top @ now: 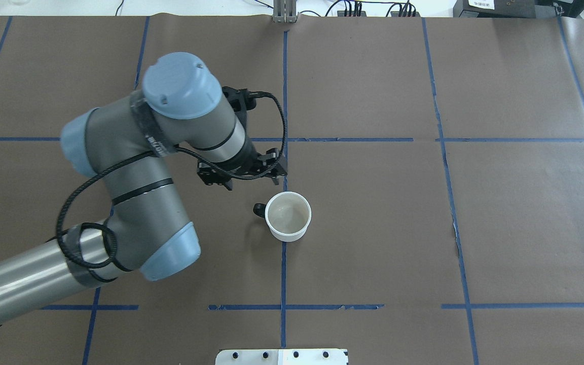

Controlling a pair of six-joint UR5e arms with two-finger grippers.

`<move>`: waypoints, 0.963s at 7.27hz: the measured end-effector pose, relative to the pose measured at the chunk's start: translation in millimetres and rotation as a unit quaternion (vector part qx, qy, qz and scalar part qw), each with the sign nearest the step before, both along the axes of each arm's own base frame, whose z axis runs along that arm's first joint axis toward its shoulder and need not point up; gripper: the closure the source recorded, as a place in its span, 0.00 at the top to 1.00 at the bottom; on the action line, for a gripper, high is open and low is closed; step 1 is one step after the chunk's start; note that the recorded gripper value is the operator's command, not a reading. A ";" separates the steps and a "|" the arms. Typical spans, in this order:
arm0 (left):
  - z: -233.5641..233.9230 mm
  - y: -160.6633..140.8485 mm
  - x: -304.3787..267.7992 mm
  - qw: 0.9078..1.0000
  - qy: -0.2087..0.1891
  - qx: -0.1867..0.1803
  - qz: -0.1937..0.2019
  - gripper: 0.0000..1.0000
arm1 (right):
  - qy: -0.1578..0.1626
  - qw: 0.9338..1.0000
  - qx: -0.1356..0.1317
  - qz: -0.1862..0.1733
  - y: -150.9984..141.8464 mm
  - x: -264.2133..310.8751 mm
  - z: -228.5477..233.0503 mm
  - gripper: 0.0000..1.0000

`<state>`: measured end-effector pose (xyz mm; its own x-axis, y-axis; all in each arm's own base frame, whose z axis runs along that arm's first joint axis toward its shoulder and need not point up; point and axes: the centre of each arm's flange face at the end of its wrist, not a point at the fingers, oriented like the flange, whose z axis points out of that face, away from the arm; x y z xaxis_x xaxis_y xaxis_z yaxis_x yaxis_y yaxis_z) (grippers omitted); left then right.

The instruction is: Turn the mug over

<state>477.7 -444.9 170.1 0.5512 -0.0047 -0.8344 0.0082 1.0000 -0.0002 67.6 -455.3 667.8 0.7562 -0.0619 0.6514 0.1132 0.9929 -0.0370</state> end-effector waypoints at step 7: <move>323.7 -67.6 -362.2 0.980 -0.135 0.128 0.073 1.00 | 0.000 1.000 0.000 0.000 0.0 0.0 0.0 1.00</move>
